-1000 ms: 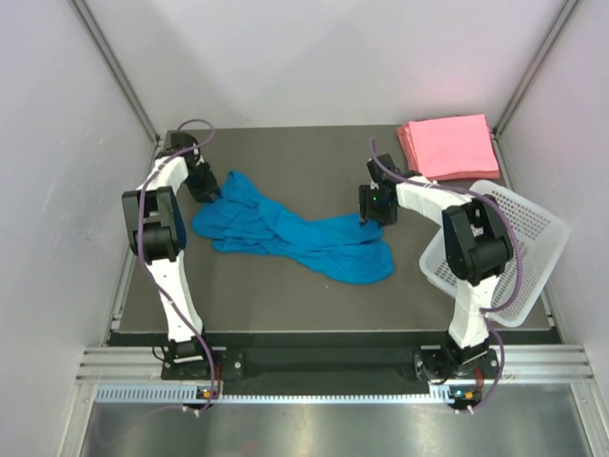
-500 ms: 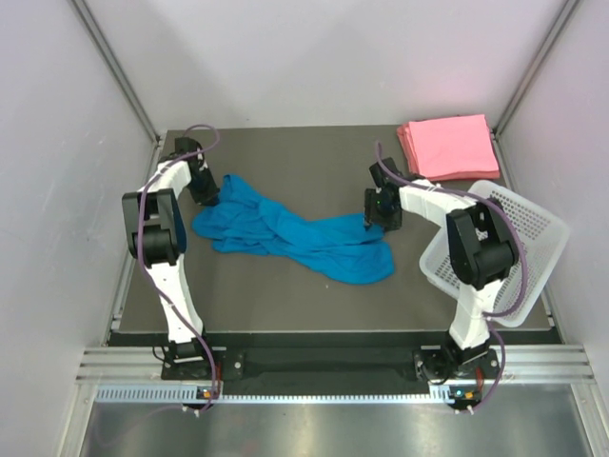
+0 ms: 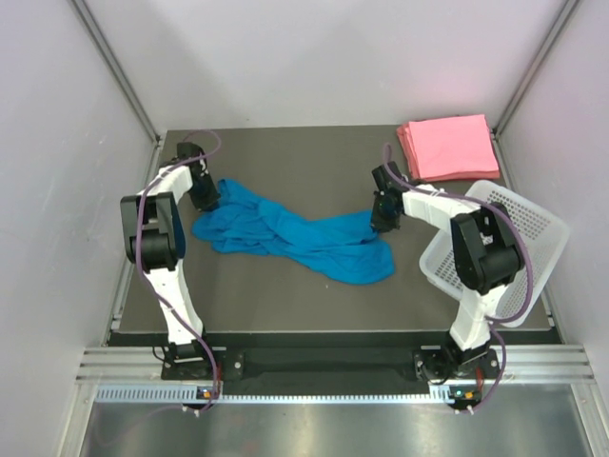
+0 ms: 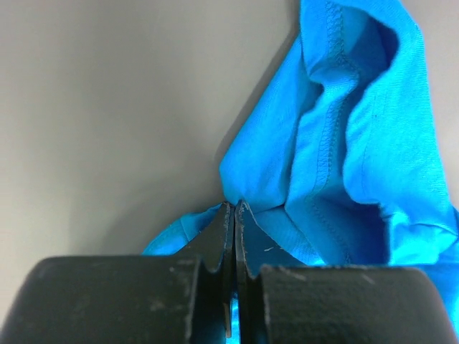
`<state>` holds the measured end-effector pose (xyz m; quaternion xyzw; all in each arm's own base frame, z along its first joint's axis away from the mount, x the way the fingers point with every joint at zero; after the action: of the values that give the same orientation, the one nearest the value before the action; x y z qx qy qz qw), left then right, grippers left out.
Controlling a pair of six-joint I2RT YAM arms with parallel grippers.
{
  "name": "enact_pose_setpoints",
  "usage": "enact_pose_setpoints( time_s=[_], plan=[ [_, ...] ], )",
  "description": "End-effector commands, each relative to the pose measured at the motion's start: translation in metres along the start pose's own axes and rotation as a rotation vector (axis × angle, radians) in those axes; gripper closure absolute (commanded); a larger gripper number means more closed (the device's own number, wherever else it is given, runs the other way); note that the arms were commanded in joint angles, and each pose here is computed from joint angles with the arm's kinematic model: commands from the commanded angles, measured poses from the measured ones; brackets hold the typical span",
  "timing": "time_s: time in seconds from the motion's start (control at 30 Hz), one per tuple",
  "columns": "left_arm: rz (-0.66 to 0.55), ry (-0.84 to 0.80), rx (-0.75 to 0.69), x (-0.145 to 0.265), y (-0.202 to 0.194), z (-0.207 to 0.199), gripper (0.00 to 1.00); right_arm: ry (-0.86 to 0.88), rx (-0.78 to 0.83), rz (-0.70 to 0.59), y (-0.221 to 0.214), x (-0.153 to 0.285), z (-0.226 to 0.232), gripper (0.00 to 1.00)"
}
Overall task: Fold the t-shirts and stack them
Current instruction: Flatten the tshirt out
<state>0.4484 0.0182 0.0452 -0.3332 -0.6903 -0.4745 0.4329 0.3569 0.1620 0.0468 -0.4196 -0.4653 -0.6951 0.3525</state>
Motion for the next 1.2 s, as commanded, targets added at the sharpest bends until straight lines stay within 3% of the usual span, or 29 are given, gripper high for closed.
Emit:
enact_pose_setpoints(
  time_s=[0.0,0.1,0.23,0.5,0.7,0.73,0.87,0.97,1.03,1.17],
  plan=[
    [0.021,0.148,0.036,0.017,-0.011,0.027,1.0,-0.001,0.014,-0.197,0.07,0.037,0.018,1.0],
    [-0.038,0.203,0.096,0.034,0.004,0.044,1.0,-0.023,0.001,-0.313,0.107,0.073,0.016,1.0],
    [-0.096,0.252,0.146,0.052,0.014,0.061,1.0,-0.026,-0.015,-0.384,0.122,0.1,0.009,1.0],
    [-0.121,0.337,0.248,0.064,0.007,0.096,1.0,-0.062,0.006,-0.35,0.123,0.083,0.002,1.0],
    [-0.158,0.228,0.277,0.071,0.016,0.089,1.0,-0.027,0.059,-0.321,0.129,0.055,0.01,1.0],
    [-0.15,0.203,0.271,0.07,0.016,0.085,0.99,-0.01,0.068,-0.3,0.126,0.049,0.013,0.96],
    [-0.171,0.231,0.249,0.082,0.023,0.087,0.76,-0.019,0.052,-0.223,0.107,0.04,0.007,0.82],
    [-0.208,0.231,0.214,0.096,0.035,0.081,0.64,-0.033,0.03,-0.228,0.105,0.046,0.003,0.66],
    [-0.213,0.17,0.162,0.095,0.039,0.063,0.61,-0.025,0.02,-0.242,0.108,0.052,0.005,0.57],
    [-0.18,0.032,0.086,0.083,0.051,0.026,0.59,0.042,0.017,-0.243,0.113,0.061,0.02,0.51]
  ],
)
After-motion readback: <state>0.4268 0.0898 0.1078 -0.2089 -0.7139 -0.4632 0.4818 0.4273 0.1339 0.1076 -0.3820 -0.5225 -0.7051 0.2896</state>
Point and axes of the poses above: each gripper's point midway between its finger pads, its own x axis back along the fingers, its own z axis along the line the jaws close on, y = z × x, the point moved 2 cm from there along x, back along the fingers, and after that the axes turned 6 degrees about -x, right-handed, at the moved point
